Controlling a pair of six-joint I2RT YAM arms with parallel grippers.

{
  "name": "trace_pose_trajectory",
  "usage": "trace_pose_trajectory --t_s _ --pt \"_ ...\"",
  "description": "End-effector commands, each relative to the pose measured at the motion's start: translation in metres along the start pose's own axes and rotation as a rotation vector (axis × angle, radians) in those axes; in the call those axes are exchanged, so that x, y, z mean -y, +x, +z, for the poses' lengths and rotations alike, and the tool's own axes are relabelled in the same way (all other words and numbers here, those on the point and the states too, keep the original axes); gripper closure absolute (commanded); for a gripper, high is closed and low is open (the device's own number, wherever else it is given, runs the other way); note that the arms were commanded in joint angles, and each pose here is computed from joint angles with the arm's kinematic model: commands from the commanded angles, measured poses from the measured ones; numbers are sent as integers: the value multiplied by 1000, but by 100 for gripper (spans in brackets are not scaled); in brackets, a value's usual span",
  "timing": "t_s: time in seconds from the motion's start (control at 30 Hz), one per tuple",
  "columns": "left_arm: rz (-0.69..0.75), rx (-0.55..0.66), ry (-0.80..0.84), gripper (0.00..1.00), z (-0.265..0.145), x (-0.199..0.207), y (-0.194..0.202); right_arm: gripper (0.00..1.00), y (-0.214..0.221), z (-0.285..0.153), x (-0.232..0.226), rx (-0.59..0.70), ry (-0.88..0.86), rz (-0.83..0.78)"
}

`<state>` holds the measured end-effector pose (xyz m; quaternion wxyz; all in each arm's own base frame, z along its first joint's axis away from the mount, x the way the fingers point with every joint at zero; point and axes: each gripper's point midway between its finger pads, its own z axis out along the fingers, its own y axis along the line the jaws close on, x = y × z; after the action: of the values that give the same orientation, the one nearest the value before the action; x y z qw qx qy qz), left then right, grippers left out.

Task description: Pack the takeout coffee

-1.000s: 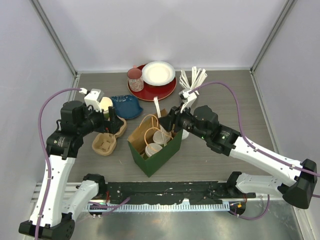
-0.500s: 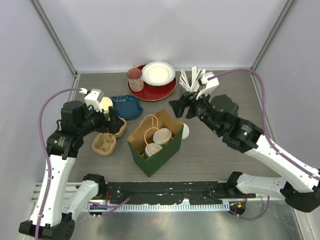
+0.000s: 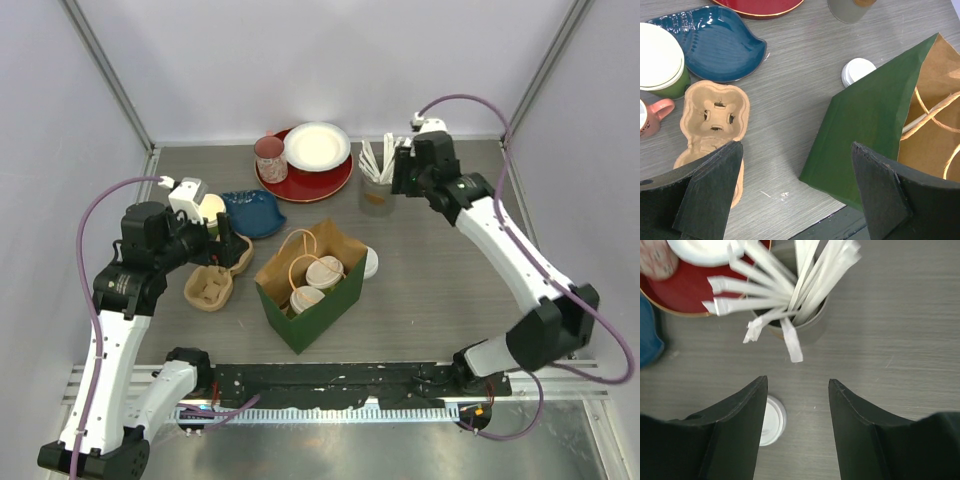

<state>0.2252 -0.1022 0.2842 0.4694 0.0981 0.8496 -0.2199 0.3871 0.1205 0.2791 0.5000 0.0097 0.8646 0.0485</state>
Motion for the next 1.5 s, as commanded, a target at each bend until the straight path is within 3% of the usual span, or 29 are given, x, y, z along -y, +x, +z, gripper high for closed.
trace_pose_trajectory --t_s 0.0,0.27,0.43,0.77,0.9,1.07,1.2,1.23,1.3,1.47 --pt "14 48 25 7 -4 6 -12 42 25 32 -16 -89 -86 -85" --pt "10 40 30 7 -2 6 -10 45 29 77 -12 -128 -63 -108" --pt "15 41 24 7 -3 5 -10 56 31 93 -14 -146 -64 -130" --pt "17 34 23 7 -1 4 -8 56 13 95 -25 -111 -102 -124" --pt "19 32 27 7 0 4 -7 76 16 99 -22 -143 -83 -138" --pt "27 28 24 7 -1 3 -5 91 16 96 -17 -147 -63 -151" --pt "28 30 29 7 -1 4 -6 92 9 89 -14 -143 -53 -163" --pt "27 29 27 7 -1 4 -5 98 5 87 -16 -138 -62 -169" --pt "25 32 30 7 -1 5 -6 99 6 85 -14 -157 -55 -182" --pt "28 32 29 7 -2 5 -6 99 -29 57 -7 -103 -23 -197"
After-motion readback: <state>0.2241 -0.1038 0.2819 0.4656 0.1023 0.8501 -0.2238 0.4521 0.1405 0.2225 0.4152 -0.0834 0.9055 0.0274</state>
